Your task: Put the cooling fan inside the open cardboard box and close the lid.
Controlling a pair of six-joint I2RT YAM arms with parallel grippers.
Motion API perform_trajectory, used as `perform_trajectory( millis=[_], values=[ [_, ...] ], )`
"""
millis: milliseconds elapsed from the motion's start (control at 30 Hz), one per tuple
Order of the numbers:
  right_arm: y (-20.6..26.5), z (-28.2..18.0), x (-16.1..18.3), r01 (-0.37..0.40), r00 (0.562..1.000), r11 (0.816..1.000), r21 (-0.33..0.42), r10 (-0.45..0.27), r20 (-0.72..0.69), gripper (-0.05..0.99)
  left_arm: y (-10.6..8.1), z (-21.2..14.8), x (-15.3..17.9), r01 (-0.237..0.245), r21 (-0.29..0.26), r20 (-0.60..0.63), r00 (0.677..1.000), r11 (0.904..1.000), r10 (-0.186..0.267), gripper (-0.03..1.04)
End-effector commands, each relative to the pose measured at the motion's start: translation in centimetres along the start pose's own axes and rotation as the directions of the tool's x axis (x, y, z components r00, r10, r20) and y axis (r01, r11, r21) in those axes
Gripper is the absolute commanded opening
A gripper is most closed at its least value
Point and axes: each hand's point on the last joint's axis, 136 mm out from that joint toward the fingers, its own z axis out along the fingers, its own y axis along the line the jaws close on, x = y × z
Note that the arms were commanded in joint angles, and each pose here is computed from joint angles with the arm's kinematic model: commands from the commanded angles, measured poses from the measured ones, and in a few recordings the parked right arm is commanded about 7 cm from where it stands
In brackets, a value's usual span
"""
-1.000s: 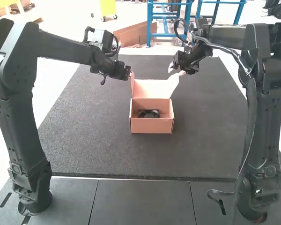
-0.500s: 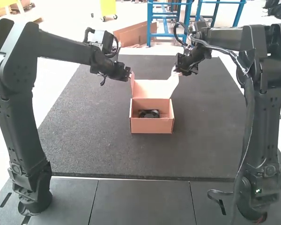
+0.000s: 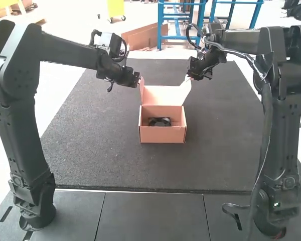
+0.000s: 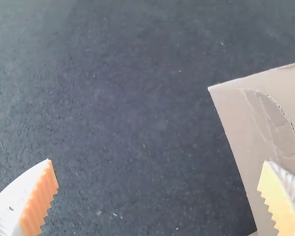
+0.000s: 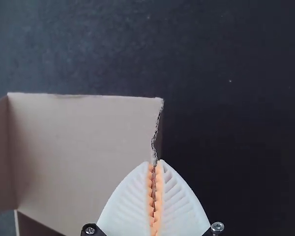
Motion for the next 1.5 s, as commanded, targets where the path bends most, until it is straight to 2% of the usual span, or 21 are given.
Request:
perform_trajectory(
  millis=[0,333,733,933,1467],
  values=[
    [-0.3,-0.8,-0.8,-0.003,1.000,1.000,0.001,0.003,0.012,-0.01,-0.4,-1.2,-3.0,-0.002,0.014,0.066,0.998,0.9999,0.001,0.97],
    [0.4,-2.5,1.1,0.035,0.995,0.999,0.009,-0.034,-0.093,-0.01,-0.4,-2.4,-4.0,-0.005,0.014,0.077,0.997,0.9999,0.004,0.97],
    [1.8,-3.6,2.6,0.062,0.989,0.998,0.001,-0.061,-0.135,-0.01,-0.4,-3.2,-4.0,-0.006,0.020,0.072,0.997,0.9998,0.005,0.97],
    [2.9,-4.2,3.6,0.078,0.986,0.997,-0.011,-0.079,-0.144,-0.01,-1.0,-4.0,-4.3,-0.016,0.053,0.077,0.997,0.9985,0.012,0.97],
    [4.6,-5.2,5.5,0.098,0.982,0.995,-0.030,-0.102,-0.160,-0.01,-1.4,-5.2,-3.4,-0.021,0.080,0.053,0.998,0.9966,0.017,0.97]
  ],
)
